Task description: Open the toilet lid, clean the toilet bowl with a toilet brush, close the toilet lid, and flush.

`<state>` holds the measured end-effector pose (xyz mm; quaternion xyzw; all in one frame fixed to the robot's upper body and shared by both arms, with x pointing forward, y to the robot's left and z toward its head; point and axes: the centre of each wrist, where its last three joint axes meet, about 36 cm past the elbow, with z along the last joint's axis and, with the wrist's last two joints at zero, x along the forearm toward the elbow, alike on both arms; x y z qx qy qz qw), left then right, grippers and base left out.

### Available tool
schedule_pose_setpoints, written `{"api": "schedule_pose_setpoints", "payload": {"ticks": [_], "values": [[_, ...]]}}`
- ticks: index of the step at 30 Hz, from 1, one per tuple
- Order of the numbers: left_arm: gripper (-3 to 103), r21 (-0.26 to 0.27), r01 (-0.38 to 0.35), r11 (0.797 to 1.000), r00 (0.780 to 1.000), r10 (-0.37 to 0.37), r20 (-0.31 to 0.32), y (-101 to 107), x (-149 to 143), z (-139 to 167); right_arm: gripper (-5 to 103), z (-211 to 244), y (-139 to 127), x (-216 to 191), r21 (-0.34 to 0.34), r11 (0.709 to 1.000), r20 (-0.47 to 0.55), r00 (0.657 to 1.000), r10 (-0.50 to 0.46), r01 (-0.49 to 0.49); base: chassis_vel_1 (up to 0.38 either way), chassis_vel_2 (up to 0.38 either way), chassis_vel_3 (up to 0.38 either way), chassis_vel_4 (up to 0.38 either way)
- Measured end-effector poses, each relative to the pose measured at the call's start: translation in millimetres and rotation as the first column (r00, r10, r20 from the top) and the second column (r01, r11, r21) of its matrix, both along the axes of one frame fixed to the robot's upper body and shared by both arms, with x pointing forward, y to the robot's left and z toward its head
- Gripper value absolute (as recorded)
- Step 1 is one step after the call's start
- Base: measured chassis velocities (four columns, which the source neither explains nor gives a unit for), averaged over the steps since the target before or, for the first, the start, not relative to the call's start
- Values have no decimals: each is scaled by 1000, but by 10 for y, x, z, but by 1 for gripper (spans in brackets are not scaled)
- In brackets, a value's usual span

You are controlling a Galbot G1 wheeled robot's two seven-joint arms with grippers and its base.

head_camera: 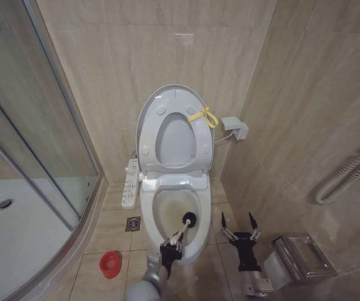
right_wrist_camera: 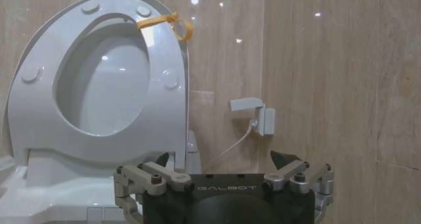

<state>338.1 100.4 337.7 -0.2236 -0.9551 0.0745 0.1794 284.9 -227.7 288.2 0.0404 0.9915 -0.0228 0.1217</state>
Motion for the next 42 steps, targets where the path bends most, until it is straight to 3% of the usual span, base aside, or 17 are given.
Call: {"api": "schedule_pose_setpoints", "payload": {"ticks": [4, 7, 16, 19, 24, 28, 30, 35, 37, 42], "values": [[18, -68, 8, 998, 998, -4, 62, -1, 33, 271, 100, -5, 10, -13, -1, 1000, -2, 1000, -2, 2, 0, 0, 0, 0], [18, -66, 14, 998, 998, -9, 67, 32, -8, 301, 100, -6, 23, -21, -1, 1000, -2, 1000, -4, 4, 0, 0, 0, 0], [18, 10, 9, 1000, 1000, -9, -13, 117, -111, -25, 100, -18, 85, -36, 6, 1000, -1, 1000, -12, 12, 0, 0, 0, 0], [18, 59, 7, 998, 998, -4, -56, 158, -184, -121, 100, -15, 92, -35, 7, 1000, 0, 1000, -13, 13, 0, 0, 0, 0], [18, 117, -23, 993, 997, 32, -77, 250, -131, -191, 100, -15, 87, -45, 6, 1000, 0, 1000, -13, 13, 0, 0, 0, 0], [18, 173, -65, 983, 995, 78, -68, 441, 39, -211, 100, 5, 71, -35, 1, 1000, 7, 1000, -11, 11, 0, 0, 0, 0], [18, 175, -73, 982, 994, 85, -61, 470, 74, -202, 100, 7, 73, -31, 2, 1000, 8, 1000, -10, 10, 0, 0, 0, 0], [18, 118, -103, 988, 995, 104, 0, 542, 184, -109, 100, 1, 98, -9, 5, 1000, 9, 1000, -3, 3, 0, 0, 0, 0], [18, 70, -101, 992, 994, 98, 43, 514, 151, 27, 100, -2, 91, -8, 3, 1000, 8, 1000, -2, 2, 0, 0, 0, 0], [18, 18, -89, 996, 990, 87, 107, 508, 63, 243, 100, -6, 65, -28, -1, 1000, 4, 1000, -7, 7, 0, 0, 0, 0]]}}
